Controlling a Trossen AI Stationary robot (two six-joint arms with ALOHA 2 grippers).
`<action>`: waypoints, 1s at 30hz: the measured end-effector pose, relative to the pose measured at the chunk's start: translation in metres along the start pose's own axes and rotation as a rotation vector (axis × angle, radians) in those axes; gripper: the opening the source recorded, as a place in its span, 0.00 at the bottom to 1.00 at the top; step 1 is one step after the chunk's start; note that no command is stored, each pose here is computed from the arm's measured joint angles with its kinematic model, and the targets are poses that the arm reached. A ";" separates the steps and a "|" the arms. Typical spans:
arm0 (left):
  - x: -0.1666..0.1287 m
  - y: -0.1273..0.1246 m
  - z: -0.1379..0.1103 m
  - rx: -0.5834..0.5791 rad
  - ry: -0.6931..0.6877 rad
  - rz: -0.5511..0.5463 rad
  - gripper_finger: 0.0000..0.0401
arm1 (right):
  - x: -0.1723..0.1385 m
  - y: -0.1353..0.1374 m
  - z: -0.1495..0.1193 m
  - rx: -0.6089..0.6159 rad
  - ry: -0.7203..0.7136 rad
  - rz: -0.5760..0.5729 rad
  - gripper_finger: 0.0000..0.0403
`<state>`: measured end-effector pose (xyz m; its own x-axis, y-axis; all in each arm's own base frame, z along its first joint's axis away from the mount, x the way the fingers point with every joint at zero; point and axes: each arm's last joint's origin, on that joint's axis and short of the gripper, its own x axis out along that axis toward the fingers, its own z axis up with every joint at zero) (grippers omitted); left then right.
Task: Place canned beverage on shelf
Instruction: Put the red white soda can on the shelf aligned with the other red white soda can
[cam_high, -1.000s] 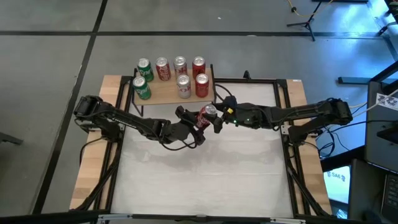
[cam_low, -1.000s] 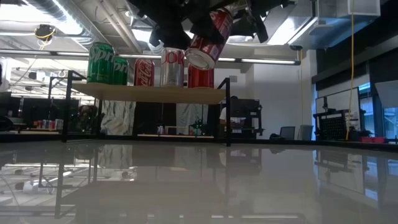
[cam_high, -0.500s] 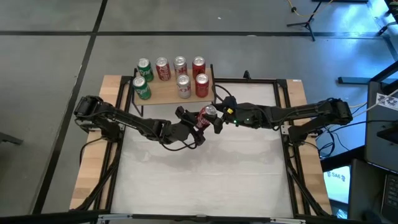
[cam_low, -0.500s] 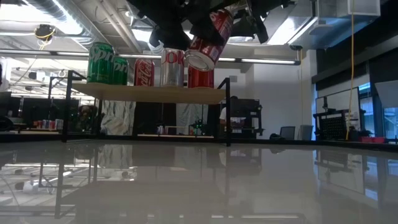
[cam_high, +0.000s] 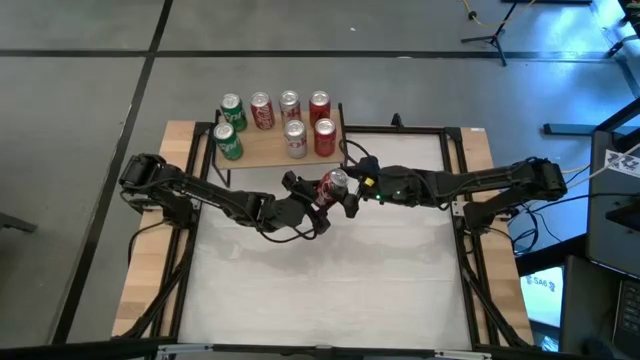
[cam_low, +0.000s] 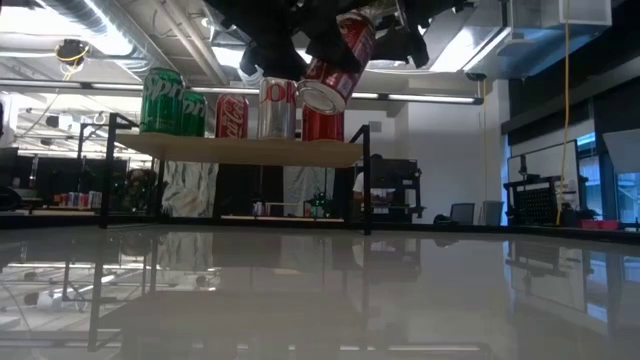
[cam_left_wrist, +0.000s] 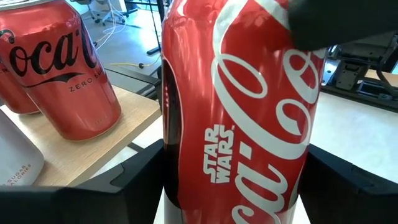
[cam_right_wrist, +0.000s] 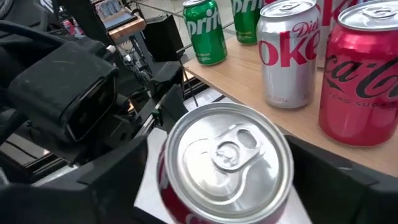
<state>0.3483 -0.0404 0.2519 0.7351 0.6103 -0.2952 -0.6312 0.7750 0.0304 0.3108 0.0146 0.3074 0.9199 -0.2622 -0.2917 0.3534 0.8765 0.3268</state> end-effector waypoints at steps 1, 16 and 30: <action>0.000 0.000 0.000 0.000 0.000 0.000 0.71 | 0.000 0.000 0.000 0.000 0.001 0.002 0.93; 0.000 0.003 0.003 -0.023 -0.046 0.101 0.71 | -0.057 -0.009 0.034 -0.108 -0.066 0.040 0.89; -0.006 0.001 0.019 -0.120 -0.157 0.234 0.71 | -0.143 -0.040 0.044 -0.214 -0.081 -0.090 0.90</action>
<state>0.3483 -0.0400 0.2716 0.5897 0.7951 -0.1417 -0.8058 0.5911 -0.0361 0.1721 -0.0010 0.3758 0.9000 -0.3669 -0.2354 0.3984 0.9115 0.1022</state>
